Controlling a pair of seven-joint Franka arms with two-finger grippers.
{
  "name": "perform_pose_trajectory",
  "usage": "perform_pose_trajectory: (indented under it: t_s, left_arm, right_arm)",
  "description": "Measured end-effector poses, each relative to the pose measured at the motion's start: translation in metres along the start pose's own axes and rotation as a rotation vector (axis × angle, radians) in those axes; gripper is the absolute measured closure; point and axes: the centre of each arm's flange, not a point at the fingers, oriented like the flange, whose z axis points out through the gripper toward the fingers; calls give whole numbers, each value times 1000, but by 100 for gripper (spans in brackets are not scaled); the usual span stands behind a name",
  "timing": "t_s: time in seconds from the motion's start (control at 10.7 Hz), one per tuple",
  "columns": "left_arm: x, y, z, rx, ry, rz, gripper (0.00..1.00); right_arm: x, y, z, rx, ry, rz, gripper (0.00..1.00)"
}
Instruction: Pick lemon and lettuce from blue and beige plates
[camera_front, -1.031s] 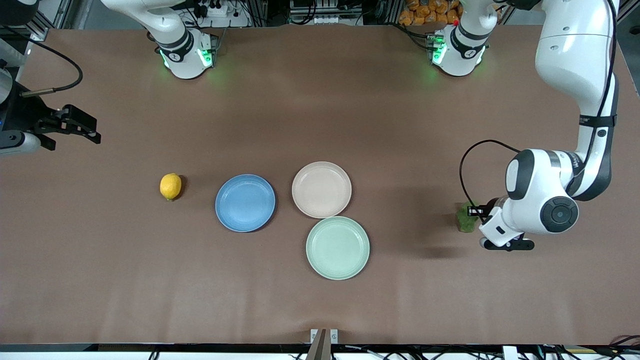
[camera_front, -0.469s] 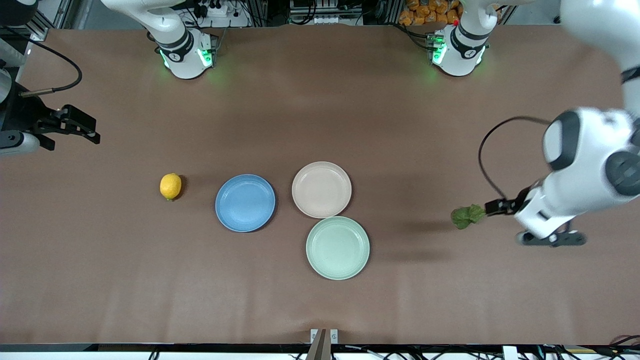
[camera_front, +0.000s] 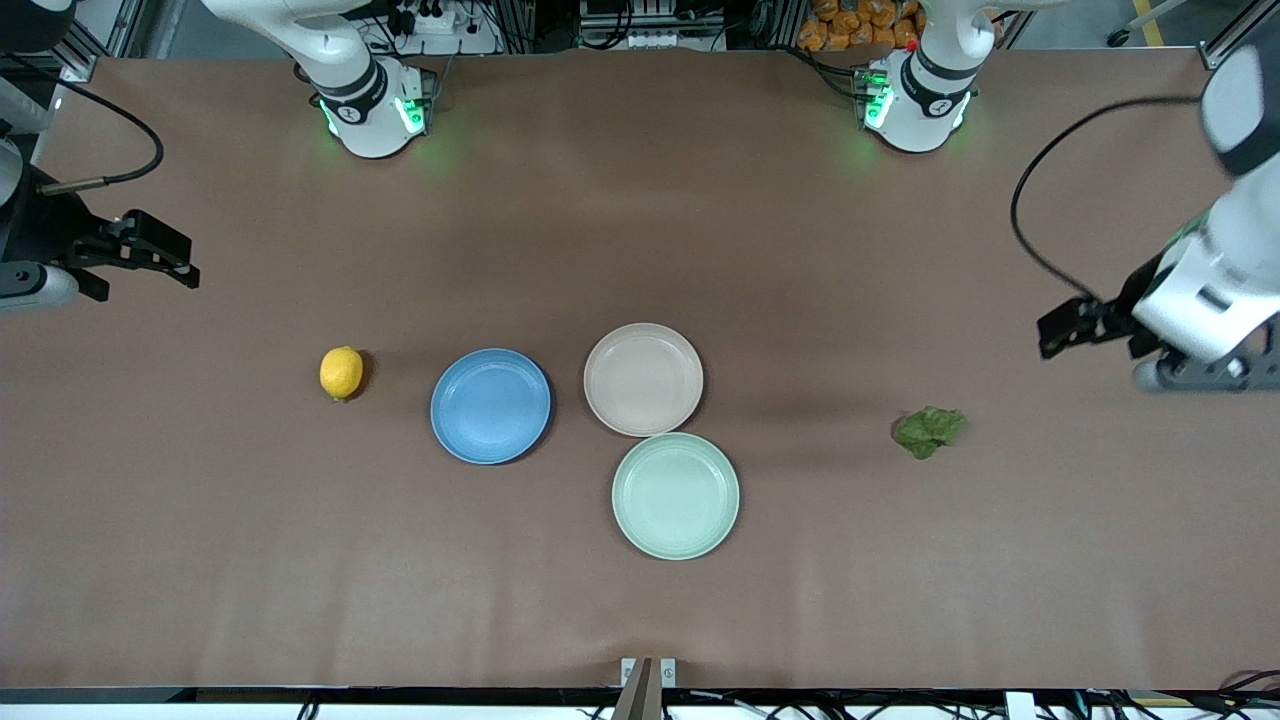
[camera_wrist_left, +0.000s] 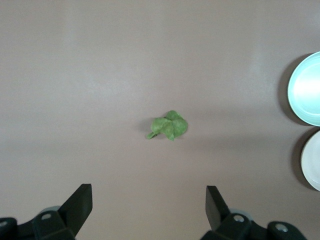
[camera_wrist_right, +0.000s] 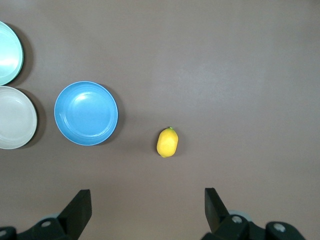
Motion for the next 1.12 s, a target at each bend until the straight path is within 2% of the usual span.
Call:
perform_pose_trajectory:
  t_s: [0.56, 1.12]
  left_arm:
    - [-36, -28, -60, 2, 39, -44, 0]
    - [-43, -36, -69, 7, 40, -57, 0]
  right_arm:
    - [0, 0, 0, 0, 0, 0, 0]
    - [0, 0, 0, 0, 0, 0, 0]
